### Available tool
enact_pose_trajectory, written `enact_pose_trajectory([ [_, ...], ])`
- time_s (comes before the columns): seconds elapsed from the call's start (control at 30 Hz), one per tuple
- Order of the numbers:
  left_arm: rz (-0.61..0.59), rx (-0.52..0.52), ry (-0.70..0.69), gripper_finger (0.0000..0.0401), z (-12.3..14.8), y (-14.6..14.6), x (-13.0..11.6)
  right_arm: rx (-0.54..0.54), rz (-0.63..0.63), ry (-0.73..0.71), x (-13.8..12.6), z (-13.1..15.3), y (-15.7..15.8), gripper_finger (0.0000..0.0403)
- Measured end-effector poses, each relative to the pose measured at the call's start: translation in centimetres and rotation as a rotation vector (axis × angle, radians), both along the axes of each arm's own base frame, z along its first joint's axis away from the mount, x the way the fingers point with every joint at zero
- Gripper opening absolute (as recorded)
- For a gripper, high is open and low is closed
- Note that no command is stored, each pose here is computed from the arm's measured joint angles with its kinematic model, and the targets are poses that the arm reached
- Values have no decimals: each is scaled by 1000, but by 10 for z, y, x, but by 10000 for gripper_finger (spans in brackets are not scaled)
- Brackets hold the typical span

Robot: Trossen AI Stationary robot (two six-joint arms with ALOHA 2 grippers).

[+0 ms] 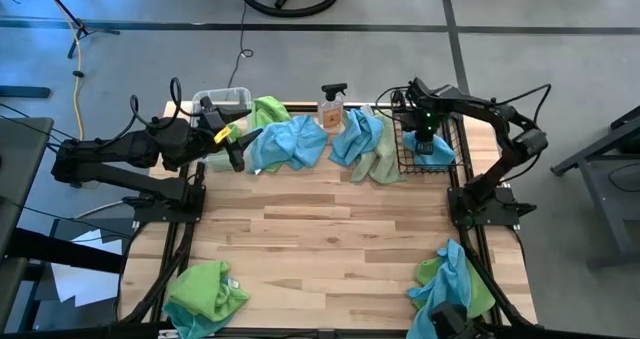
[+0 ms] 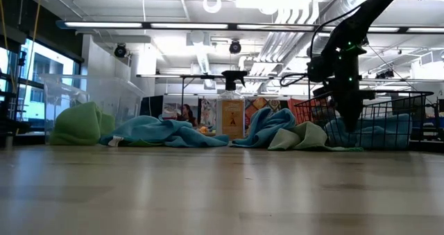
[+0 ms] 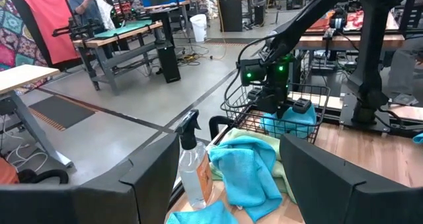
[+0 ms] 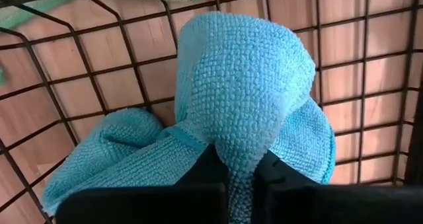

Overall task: Sort microfiber towel by color & place in baskets
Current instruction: Put the blue microfiber cloth into the basket

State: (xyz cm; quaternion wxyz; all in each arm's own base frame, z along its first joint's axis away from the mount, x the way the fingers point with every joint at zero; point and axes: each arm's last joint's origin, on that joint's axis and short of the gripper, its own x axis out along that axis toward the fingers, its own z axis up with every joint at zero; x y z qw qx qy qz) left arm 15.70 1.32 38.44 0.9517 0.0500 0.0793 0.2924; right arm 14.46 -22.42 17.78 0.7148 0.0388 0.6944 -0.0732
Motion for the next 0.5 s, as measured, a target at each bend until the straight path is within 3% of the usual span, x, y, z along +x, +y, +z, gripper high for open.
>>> enact_pose_trajectory([
  [0.23,3,1,1,250,0,0,0,-1,1,-1,0,0,0,57],
  [0.5,4,1,1,250,0,0,0,-17,-43,52,1,2,2,185],
])
